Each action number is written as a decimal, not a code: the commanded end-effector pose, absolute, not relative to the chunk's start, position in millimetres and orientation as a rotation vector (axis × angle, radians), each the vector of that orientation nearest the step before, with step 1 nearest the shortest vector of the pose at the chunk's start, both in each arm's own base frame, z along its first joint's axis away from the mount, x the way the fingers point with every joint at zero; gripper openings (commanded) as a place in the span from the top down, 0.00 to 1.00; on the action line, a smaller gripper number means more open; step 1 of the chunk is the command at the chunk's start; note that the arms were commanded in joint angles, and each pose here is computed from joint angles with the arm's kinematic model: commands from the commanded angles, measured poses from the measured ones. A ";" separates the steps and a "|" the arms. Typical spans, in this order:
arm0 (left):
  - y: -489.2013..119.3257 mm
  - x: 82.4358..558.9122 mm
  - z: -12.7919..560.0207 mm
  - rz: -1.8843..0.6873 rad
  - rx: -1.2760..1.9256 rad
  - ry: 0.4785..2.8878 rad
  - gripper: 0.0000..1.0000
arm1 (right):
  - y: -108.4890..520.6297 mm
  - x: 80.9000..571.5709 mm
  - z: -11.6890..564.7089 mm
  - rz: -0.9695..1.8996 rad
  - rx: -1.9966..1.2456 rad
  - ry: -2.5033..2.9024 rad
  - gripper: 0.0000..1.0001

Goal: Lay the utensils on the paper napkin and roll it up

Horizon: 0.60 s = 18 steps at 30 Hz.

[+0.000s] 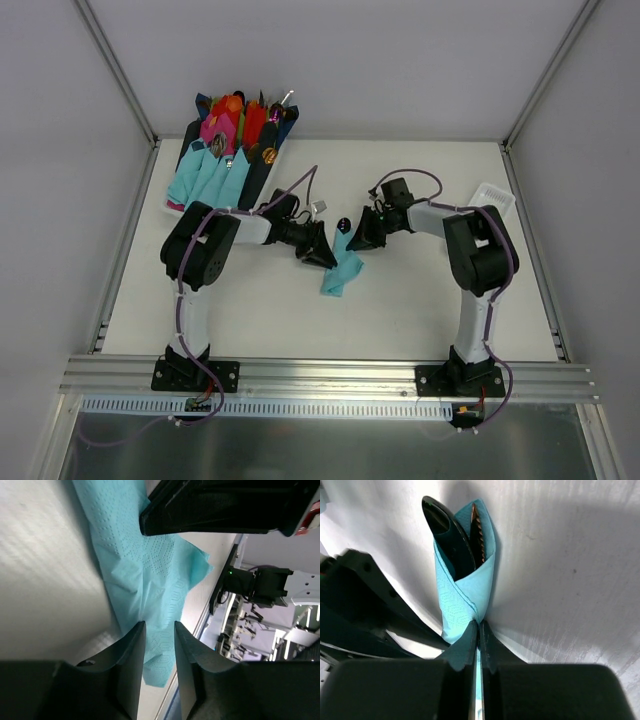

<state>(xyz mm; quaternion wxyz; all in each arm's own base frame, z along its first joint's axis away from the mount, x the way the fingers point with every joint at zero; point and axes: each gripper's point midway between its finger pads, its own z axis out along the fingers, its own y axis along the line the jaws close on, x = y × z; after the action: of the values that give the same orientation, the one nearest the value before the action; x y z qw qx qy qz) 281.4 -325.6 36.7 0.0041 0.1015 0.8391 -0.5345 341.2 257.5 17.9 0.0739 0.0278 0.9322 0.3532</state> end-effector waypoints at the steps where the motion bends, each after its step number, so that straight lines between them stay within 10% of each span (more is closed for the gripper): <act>1: -308.6 296.8 56.4 -1.579 0.358 2.547 0.68 | 261.4 337.1 27.3 1.062 0.003 2.750 1.00; 18: -290.1 325.2 52.7 -1.605 0.371 2.475 0.54 | 275.7 340.5 62.2 1.231 -0.124 2.486 1.00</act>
<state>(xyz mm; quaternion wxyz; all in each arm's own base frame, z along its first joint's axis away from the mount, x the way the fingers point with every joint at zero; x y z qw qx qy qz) 318.9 -284.8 49.0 0.0698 0.0921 0.8453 -0.5216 329.5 262.2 26.8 0.1237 -0.0046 0.9104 0.3949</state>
